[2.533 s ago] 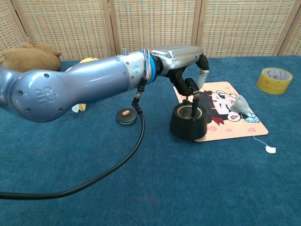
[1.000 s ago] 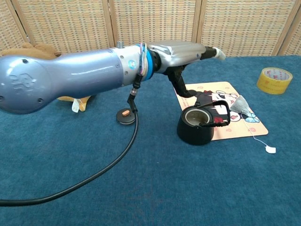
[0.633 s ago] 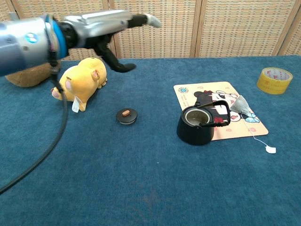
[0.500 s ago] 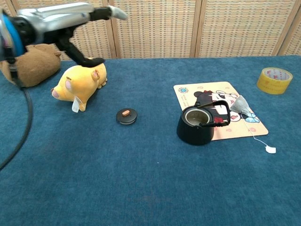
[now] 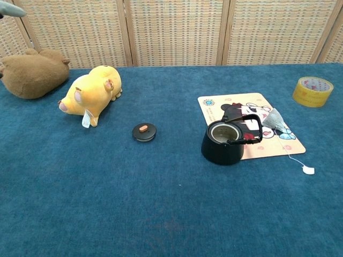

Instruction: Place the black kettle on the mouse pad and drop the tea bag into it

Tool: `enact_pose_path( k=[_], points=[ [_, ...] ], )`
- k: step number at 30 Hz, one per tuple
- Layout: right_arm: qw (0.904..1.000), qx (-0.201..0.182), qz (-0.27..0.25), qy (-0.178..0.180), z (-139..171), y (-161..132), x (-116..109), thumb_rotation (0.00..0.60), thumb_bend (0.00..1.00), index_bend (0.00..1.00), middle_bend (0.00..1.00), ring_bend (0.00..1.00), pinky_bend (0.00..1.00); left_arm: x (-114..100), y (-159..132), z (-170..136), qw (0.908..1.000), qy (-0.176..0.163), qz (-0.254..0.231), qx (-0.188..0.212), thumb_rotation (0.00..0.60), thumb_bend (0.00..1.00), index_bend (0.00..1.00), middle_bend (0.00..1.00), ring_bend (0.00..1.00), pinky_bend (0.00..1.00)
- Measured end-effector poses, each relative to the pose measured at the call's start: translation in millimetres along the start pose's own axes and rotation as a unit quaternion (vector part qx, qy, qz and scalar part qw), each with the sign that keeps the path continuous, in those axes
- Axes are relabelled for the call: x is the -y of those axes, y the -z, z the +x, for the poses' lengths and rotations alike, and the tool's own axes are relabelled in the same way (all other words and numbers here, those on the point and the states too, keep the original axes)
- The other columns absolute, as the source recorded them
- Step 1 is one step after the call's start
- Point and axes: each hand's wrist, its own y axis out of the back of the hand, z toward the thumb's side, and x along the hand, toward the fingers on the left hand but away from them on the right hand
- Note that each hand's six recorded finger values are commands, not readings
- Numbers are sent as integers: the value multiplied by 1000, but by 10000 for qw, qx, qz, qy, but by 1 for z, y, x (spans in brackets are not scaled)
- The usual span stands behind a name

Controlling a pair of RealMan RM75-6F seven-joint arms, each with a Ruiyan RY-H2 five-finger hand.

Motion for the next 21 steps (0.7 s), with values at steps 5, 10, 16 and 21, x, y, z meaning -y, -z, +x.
enact_pose_path(
  k=[5, 10, 16, 21],
  points=[
    [9996, -253, -43, -142, -11, -13, 5, 600, 181, 114, 176, 93, 180, 3, 18, -36, 9994, 102, 40, -314, 600, 393, 0, 0, 0, 0],
    [9983, -521, -121, -240, -28, -27, 8, 600, 181, 115, 209, 131, 224, 0, 26, -57, 9988, 97, 63, -484, 600, 393, 0, 0, 0, 0],
    [9962, -761, -207, -359, -47, -41, 13, 600, 181, 181, 300, 243, 359, -4, 30, -63, 9985, 72, 71, -534, 600, 393, 0, 0, 0, 0],
    [9932, -988, -280, -546, -68, -55, 20, 600, 181, 277, 440, 455, 624, -13, 31, -58, 9986, -15, 123, -505, 600, 393, 0, 0, 0, 0]
  ],
)
